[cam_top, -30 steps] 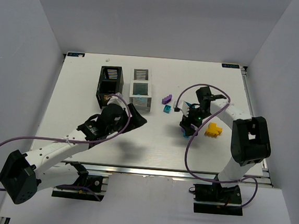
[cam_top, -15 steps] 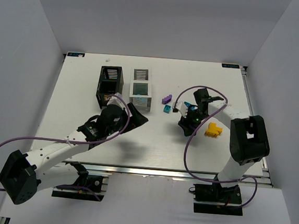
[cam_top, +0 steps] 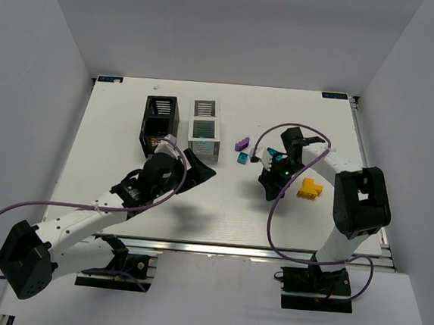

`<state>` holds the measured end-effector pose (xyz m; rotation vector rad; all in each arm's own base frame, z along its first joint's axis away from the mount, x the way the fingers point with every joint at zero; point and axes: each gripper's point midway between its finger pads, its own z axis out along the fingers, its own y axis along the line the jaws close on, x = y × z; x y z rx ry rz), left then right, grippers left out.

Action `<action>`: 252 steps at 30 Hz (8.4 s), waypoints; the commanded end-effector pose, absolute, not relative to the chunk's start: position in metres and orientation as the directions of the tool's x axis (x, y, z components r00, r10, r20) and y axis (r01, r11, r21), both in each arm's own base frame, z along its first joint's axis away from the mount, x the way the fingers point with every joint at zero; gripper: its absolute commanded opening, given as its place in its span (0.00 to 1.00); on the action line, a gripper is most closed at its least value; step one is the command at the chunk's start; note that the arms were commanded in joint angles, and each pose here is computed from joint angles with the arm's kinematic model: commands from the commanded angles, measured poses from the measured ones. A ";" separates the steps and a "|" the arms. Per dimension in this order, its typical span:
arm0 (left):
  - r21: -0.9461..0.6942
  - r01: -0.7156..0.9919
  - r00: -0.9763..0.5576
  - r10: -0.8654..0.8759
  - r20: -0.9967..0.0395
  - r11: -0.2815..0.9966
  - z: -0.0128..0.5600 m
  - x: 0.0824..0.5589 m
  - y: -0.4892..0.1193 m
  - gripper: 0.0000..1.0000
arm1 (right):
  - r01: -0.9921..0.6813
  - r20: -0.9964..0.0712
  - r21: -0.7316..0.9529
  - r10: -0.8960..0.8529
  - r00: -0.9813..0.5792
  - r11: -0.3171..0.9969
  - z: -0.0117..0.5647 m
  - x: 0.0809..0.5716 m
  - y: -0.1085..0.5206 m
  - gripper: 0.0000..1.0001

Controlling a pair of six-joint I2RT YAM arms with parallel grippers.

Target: Sort the legos into containers by color

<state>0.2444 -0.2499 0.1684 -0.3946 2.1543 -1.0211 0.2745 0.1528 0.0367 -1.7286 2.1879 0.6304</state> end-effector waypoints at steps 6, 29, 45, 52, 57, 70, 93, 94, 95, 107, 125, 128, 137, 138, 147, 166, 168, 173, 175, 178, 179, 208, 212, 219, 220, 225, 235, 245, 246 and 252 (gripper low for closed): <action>-0.813 0.096 -0.707 -0.535 -0.462 0.575 0.187 0.239 -0.260 0.96 | -0.947 -0.601 0.283 -0.741 -0.300 0.153 0.089 0.266 0.187 0.00; -0.885 0.345 -0.780 -0.430 -0.455 0.312 0.251 0.248 -0.335 0.96 | -0.939 -0.839 0.322 -0.497 -0.223 -0.121 0.209 0.240 0.255 0.00; -0.900 0.319 -0.826 -0.378 -0.418 0.298 0.230 0.257 -0.356 0.90 | -0.943 -0.838 0.287 -0.520 -0.163 -0.167 0.202 0.227 0.265 0.00; -0.909 0.313 -0.845 -0.355 -0.399 0.276 0.223 0.256 -0.363 0.69 | -0.942 -0.837 0.282 -0.526 -0.151 -0.180 0.198 0.221 0.267 0.01; -0.920 0.304 -0.861 -0.341 -0.377 0.249 0.221 0.253 -0.366 0.49 | -0.944 -0.836 0.278 -0.529 -0.147 -0.177 0.196 0.222 0.267 0.01; -0.919 0.315 -0.871 -0.314 -0.379 0.236 0.225 0.246 -0.367 0.05 | -0.947 -0.835 0.269 -0.533 -0.137 -0.177 0.194 0.224 0.267 0.69; -0.772 0.225 -0.706 -0.447 -0.550 0.595 0.208 0.259 -0.275 0.00 | -0.987 -0.845 -0.153 -0.525 0.105 0.049 0.218 0.276 0.246 0.89; -0.770 0.227 -0.692 -0.457 -0.559 0.597 0.211 0.260 -0.272 0.00 | -0.978 -0.835 -0.156 -0.547 0.056 0.139 0.201 0.282 0.237 0.89; -0.763 0.229 -0.670 -0.471 -0.574 0.604 0.216 0.262 -0.268 0.00 | -0.918 -0.856 -0.340 -0.470 0.214 0.203 0.241 0.302 0.242 0.90; -0.739 0.376 -0.412 -0.613 -0.674 0.559 0.303 0.262 -0.232 0.00 | -0.998 -0.940 0.046 -0.336 -0.060 0.048 0.224 0.234 0.263 0.53; -0.727 0.541 -0.205 -0.772 -0.602 0.424 0.368 0.259 -0.216 0.00 | -0.907 -0.899 0.421 -0.133 -0.417 -0.009 0.283 0.186 0.333 0.72; -0.731 0.545 -0.191 -0.787 -0.586 0.412 0.370 0.259 -0.214 0.00 | -0.902 -0.897 0.430 -0.092 -0.432 0.035 0.294 0.191 0.339 0.73; -0.734 0.558 -0.200 -0.796 -0.571 0.386 0.369 0.259 -0.217 0.00 | -0.882 -0.882 0.471 0.003 -0.471 0.036 0.314 0.206 0.353 0.73; -0.734 0.563 -0.202 -0.798 -0.568 0.380 0.370 0.258 -0.218 0.00 | -0.878 -0.878 0.479 0.011 -0.478 0.023 0.318 0.208 0.356 0.73; -0.731 0.580 -0.222 -0.794 -0.566 0.359 0.368 0.253 -0.220 0.00 | -0.884 -0.895 0.441 0.000 -0.446 -0.155 0.340 0.193 0.363 0.75; -0.708 0.650 -0.276 -0.783 -0.557 0.275 0.374 0.236 -0.230 0.00 | -0.875 -0.907 0.412 -0.018 -0.422 -0.256 0.350 0.193 0.368 0.77; -0.707 0.652 -0.271 -0.787 -0.554 0.274 0.375 0.235 -0.229 0.00 | -0.877 -0.906 0.412 -0.013 -0.422 -0.247 0.350 0.196 0.368 0.76; -0.712 0.644 -0.275 -0.784 -0.557 0.280 0.370 0.236 -0.229 0.00 | -0.881 -0.906 0.410 0.005 -0.423 -0.236 0.354 0.202 0.365 0.75; -0.713 0.642 -0.275 -0.783 -0.557 0.282 0.368 0.236 -0.229 0.00 | -0.883 -0.905 0.411 0.014 -0.424 -0.227 0.356 0.206 0.363 0.74; -0.713 0.642 -0.274 -0.784 -0.558 0.283 0.368 0.237 -0.229 0.00 | -0.882 -0.899 0.420 0.031 -0.436 -0.216 0.359 0.211 0.361 0.73; -0.714 0.640 -0.275 -0.782 -0.559 0.285 0.367 0.237 -0.230 0.00 | -0.880 -0.896 0.426 0.034 -0.442 -0.212 0.359 0.212 0.361 0.73; -0.660 0.602 -0.136 -0.757 -0.639 0.449 0.383 0.260 -0.214 0.00 | -0.871 -0.890 0.451 -0.021 -0.456 -0.196 0.324 0.199 0.351 0.00; -0.659 0.547 -0.096 -0.743 -0.663 0.517 0.384 0.271 -0.200 0.00 | -0.885 -0.896 0.443 -0.050 -0.440 -0.147 0.311 0.204 0.350 0.00; -0.687 0.326 -0.112 -0.695 -0.710 0.650 0.358 0.295 -0.169 0.00 | -0.948 -0.939 0.318 -0.133 -0.316 0.005 0.284 0.221 0.339 0.00; -0.687 0.296 -0.125 -0.686 -0.717 0.663 0.351 0.302 -0.165 0.00 | -0.965 -0.954 0.260 -0.141 -0.263 0.042 0.281 0.228 0.336 0.00; -0.682 0.242 -0.260 -0.631 -0.731 0.690 0.337 0.325 -0.173 0.00 | -0.973 -0.955 0.167 -0.218 -0.200 0.160 0.264 0.243 0.319 0.00; -0.632 0.204 -0.435 -0.510 -0.742 0.747 0.307 0.366 -0.189 0.00 | -0.960 -0.956 0.069 -0.255 -0.141 0.272 0.257 0.266 0.297 0.00; -0.642 0.157 -0.498 -0.502 -0.707 0.750 0.281 0.433 -0.204 0.00 | -0.950 -0.952 0.067 -0.264 -0.152 0.305 0.253 0.280 0.291 0.00; -0.639 0.129 -0.517 -0.498 -0.696 0.758 0.264 0.444 -0.206 0.00 | -0.950 -0.952 0.067 -0.265 -0.152 0.306 0.253 0.280 0.291 0.00; -0.627 0.108 -0.523 -0.492 -0.695 0.771 0.248 0.487 -0.218 0.00 | -0.946 -0.951 0.074 -0.262 -0.162 0.316 0.251 0.281 0.284 0.00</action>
